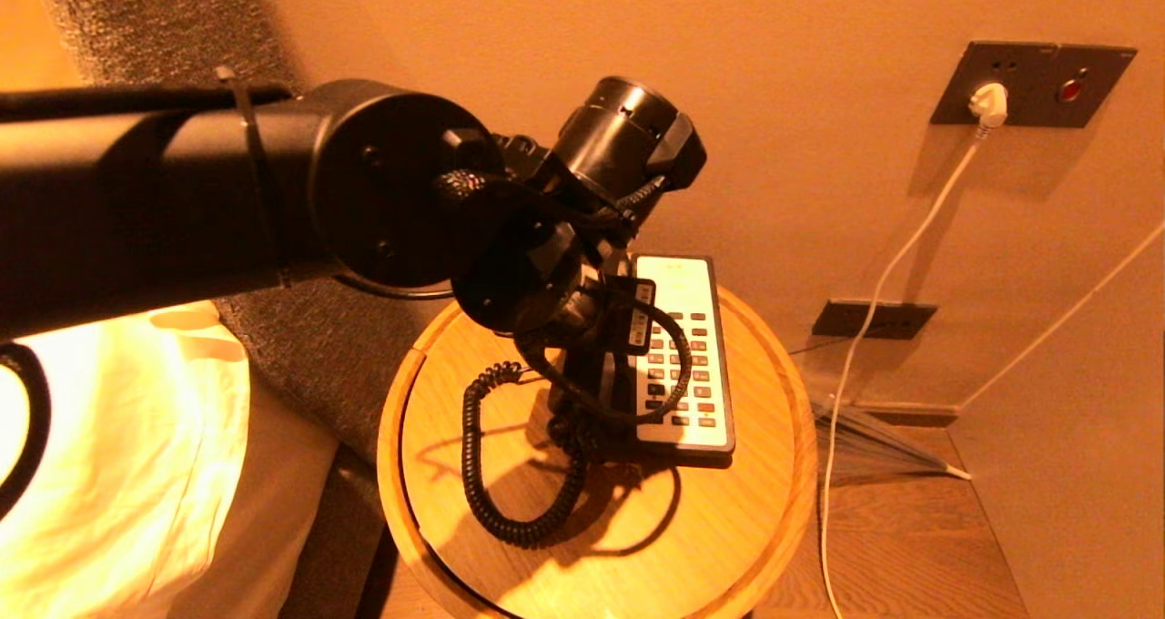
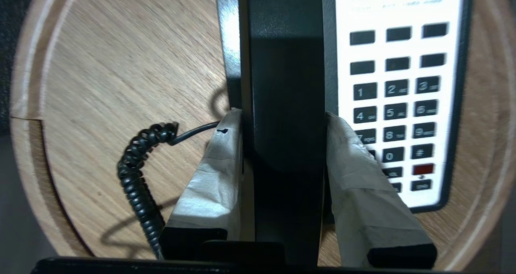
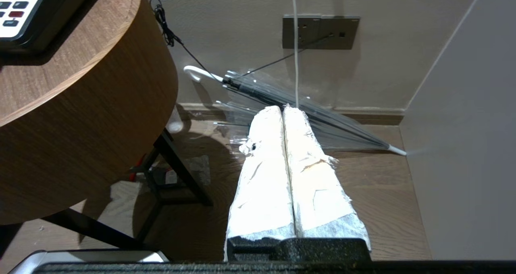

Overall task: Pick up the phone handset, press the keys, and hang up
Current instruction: Pick up the desk phone handset, then dial the number

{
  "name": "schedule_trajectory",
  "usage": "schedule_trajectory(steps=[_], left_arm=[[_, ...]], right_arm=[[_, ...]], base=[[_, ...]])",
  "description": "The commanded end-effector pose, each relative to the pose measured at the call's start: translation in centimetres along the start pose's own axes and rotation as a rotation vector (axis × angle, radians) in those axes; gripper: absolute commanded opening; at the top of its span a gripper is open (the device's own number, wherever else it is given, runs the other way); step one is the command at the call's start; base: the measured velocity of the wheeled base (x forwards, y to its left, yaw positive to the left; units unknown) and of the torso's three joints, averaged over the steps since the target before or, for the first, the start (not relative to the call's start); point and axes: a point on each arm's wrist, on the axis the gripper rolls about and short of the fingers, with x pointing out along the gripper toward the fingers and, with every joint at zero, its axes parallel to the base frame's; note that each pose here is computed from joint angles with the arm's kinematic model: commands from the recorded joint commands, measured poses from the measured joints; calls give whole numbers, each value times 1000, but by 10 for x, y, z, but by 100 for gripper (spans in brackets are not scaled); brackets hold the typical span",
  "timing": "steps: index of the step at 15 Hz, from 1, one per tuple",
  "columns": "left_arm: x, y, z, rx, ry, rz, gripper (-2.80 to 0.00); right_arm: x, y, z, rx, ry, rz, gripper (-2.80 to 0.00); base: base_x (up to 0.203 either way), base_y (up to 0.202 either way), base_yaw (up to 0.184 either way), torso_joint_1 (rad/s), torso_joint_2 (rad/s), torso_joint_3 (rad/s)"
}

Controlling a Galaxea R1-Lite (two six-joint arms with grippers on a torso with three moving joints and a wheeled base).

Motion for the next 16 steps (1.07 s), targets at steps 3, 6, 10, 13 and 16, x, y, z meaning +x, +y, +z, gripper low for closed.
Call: schedule_trajectory(steps=[3,6,10,13,16], left_arm=[[-28,11,10,-36,-60,-18,-280],[-49,19,15,-72,-104,-39,-280],[-103,45,23,-192,-195,-99,-280],[-156,81,8,-351,-220,-194,-280],[-209,127,-30,-469,-215,-339,-280]], right_arm=[[1,0,-3,0,8,0,-280],[1,0,-3,0,9,0,-280],[1,0,-3,0,8,0,-280],[1,0,-3,0,8,0,-280],[1,0,-3,0,8,0,-280]], base=[[0,0,0,0,0,0],[0,0,0,0,0,0],[0,0,0,0,0,0],[0,0,0,0,0,0],[0,0,0,0,0,0]])
